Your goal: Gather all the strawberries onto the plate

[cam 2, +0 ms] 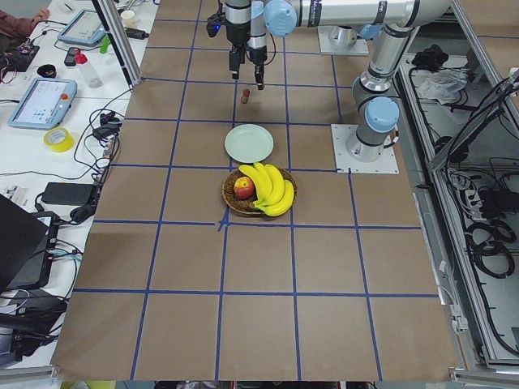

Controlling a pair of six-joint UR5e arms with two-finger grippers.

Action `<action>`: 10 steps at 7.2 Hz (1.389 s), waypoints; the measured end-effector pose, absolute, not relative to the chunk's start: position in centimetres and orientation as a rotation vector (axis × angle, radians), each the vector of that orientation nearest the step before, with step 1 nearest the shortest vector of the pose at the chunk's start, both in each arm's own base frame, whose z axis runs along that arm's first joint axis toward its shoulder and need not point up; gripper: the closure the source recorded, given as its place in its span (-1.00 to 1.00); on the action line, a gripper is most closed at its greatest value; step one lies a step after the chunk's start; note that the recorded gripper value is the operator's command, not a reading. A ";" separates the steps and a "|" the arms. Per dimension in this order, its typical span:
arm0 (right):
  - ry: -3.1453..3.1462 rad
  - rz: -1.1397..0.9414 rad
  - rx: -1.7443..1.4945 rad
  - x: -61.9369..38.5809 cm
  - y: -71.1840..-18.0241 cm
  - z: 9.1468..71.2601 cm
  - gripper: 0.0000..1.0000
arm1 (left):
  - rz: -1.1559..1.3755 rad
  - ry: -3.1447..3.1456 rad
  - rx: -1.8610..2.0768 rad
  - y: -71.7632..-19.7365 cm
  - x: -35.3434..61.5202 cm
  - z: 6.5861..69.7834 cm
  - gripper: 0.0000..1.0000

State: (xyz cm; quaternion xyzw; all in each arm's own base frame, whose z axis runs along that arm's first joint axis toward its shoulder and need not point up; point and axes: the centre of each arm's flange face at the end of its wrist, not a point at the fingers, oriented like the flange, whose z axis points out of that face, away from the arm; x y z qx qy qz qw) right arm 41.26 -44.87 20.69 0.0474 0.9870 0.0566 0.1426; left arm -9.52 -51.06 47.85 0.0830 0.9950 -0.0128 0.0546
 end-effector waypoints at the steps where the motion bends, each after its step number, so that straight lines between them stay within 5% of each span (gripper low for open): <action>1: 2.854 0.174 0.138 41.7 -44.8 19.5 -0.93 | -0.040 3.021 0.250 -51.1 -9.4 47.9 -1.00; 5: 2.863 0.148 0.129 41.7 -44.8 20.2 -1.00 | -0.051 3.020 0.243 -51.0 -9.2 48.2 -1.00; 10: 3.019 0.079 0.229 29.6 -47.4 32.6 -1.00 | -0.046 3.018 0.246 -51.0 -9.3 48.0 -1.00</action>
